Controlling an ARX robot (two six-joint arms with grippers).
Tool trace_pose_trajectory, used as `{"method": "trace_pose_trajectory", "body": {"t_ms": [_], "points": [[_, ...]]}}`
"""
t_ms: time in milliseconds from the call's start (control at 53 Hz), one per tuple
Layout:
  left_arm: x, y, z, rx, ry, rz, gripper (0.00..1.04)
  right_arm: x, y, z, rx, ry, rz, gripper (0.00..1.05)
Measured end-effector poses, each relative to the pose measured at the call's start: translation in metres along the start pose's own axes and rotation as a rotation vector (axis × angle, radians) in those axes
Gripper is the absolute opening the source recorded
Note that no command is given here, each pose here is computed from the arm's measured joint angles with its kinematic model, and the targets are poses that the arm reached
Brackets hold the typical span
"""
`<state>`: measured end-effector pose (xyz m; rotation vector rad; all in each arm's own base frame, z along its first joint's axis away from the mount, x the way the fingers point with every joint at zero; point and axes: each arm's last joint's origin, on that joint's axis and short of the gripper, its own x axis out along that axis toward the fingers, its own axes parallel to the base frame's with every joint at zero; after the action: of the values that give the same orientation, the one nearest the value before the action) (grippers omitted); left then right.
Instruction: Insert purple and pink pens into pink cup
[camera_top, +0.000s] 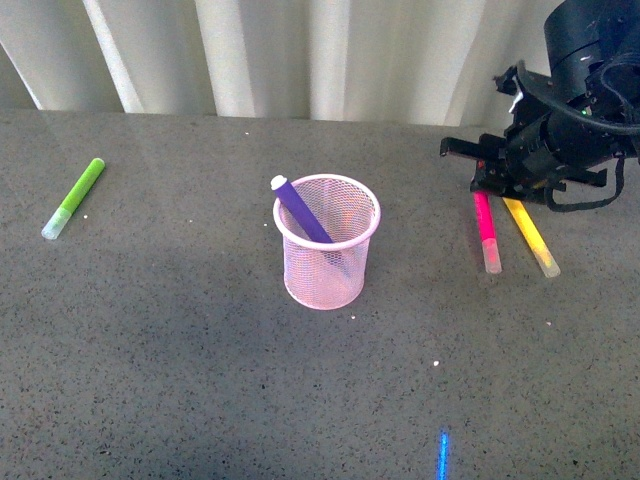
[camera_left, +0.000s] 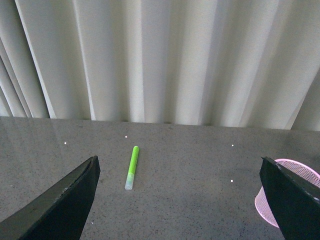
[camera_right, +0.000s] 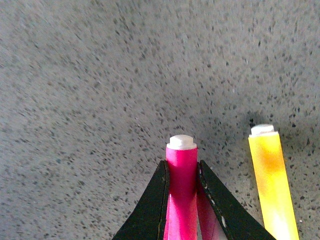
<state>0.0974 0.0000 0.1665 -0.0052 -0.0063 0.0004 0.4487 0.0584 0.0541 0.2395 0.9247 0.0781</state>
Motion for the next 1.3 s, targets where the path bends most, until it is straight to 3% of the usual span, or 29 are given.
{"method": "trace_pose_trajectory", "body": {"t_ms": [151,302,434,528,736,1038,1302], "points": [[0.000,0.000,0.000,0.000,0.000,0.000,0.98,-0.034,0.012,0.007,-0.011,-0.227,0.130,0.11],[0.000,0.000,0.000,0.000,0.000,0.000,0.98,-0.105,0.041,0.009,-0.084,-0.546,0.378,0.11],[0.000,0.000,0.000,0.000,0.000,0.000,0.98,-0.171,0.074,-0.016,-0.189,-0.798,0.593,0.11],[0.000,0.000,0.000,0.000,0.000,0.000,0.98,-0.182,0.091,-0.041,-0.268,-0.860,0.661,0.11],[0.000,0.000,0.000,0.000,0.000,0.000,0.98,-0.158,0.115,-0.059,-0.385,-0.838,0.615,0.11],[0.000,0.000,0.000,0.000,0.000,0.000,0.98,-0.112,0.134,-0.050,-0.479,-0.796,0.543,0.11],[0.000,0.000,0.000,0.000,0.000,0.000,0.98,-0.092,0.139,-0.048,-0.535,-0.773,0.552,0.11]]}}
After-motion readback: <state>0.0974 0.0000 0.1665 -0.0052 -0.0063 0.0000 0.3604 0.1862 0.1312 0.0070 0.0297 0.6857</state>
